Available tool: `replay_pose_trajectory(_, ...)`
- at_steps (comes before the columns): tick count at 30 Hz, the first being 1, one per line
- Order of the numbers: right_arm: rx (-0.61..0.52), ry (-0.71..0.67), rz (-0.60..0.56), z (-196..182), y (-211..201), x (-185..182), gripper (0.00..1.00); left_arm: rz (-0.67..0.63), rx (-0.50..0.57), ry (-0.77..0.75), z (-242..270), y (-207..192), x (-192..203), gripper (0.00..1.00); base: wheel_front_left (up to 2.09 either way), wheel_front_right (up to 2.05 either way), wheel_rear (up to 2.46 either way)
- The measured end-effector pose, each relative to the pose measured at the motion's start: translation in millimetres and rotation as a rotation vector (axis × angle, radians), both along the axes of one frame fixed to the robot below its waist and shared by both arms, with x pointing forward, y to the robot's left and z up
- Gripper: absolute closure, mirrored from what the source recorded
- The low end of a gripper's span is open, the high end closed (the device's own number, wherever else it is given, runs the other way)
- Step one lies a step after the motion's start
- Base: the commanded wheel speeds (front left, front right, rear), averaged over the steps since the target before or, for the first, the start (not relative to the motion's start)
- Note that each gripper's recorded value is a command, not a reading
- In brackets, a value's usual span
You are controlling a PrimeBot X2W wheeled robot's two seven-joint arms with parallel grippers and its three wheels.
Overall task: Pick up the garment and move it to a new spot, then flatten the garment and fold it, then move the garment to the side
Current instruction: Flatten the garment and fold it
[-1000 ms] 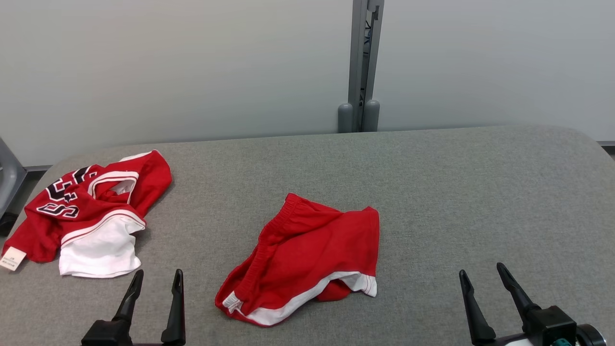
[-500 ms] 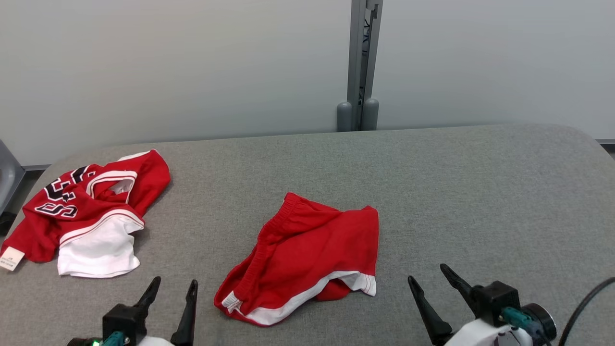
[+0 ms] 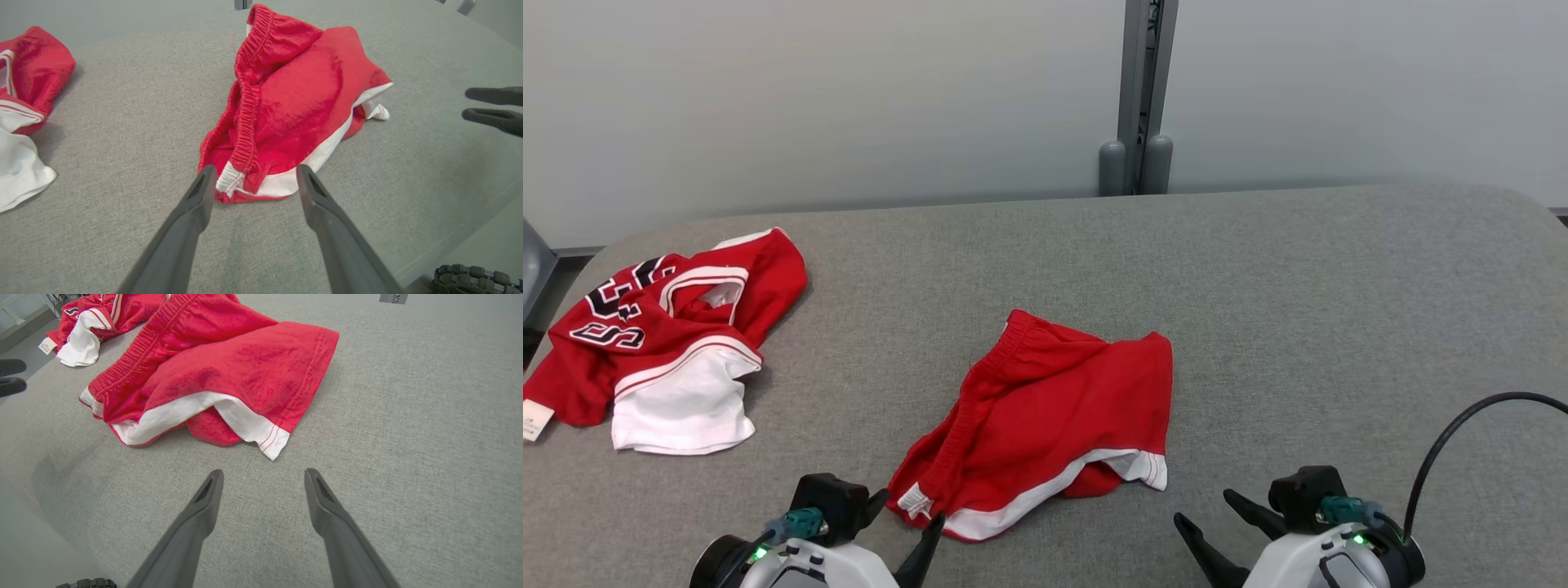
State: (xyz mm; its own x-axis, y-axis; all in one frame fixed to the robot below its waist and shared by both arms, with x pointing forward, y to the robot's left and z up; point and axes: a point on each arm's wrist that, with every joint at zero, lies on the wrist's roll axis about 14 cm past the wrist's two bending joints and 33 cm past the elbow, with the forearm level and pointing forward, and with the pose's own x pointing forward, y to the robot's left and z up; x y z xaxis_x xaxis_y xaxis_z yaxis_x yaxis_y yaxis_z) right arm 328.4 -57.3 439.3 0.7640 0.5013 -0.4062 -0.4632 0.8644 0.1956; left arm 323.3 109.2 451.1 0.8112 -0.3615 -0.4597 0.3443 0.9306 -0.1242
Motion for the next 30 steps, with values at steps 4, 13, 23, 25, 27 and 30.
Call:
replay_pose_trajectory(4, -0.001, 0.010, -0.003, -4, 4, 11, 0.00, -0.034, 0.014, 0.038, -6, -3, 2, 0.00, 0.00, 0.00, 0.00)
replay_pose_trajectory(13, -0.019, 0.045, 0.001, -22, 10, 35, 0.00, -0.064, 0.040, 0.100, -24, -4, 18, 0.00, 0.00, 0.00, 0.00)
replay_pose_trajectory(23, -0.024, 0.075, 0.026, -35, 18, 46, 0.00, -0.075, 0.053, 0.164, -47, -2, 22, 0.00, 0.00, 0.00, 0.00)
replay_pose_trajectory(25, -0.022, 0.078, 0.030, -37, 20, 47, 0.00, -0.079, 0.059, 0.182, -52, -1, 22, 0.00, 0.00, 0.00, 0.00)
replay_pose_trajectory(27, -0.024, 0.085, 0.034, -39, 21, 47, 0.00, -0.077, 0.059, 0.186, -56, -1, 24, 0.00, 0.00, 0.00, 0.00)
replay_pose_trajectory(30, -0.030, 0.096, 0.036, -43, 21, 47, 0.00, -0.077, 0.060, 0.198, -62, 0, 25, 0.00, 0.00, 0.00, 0.00)
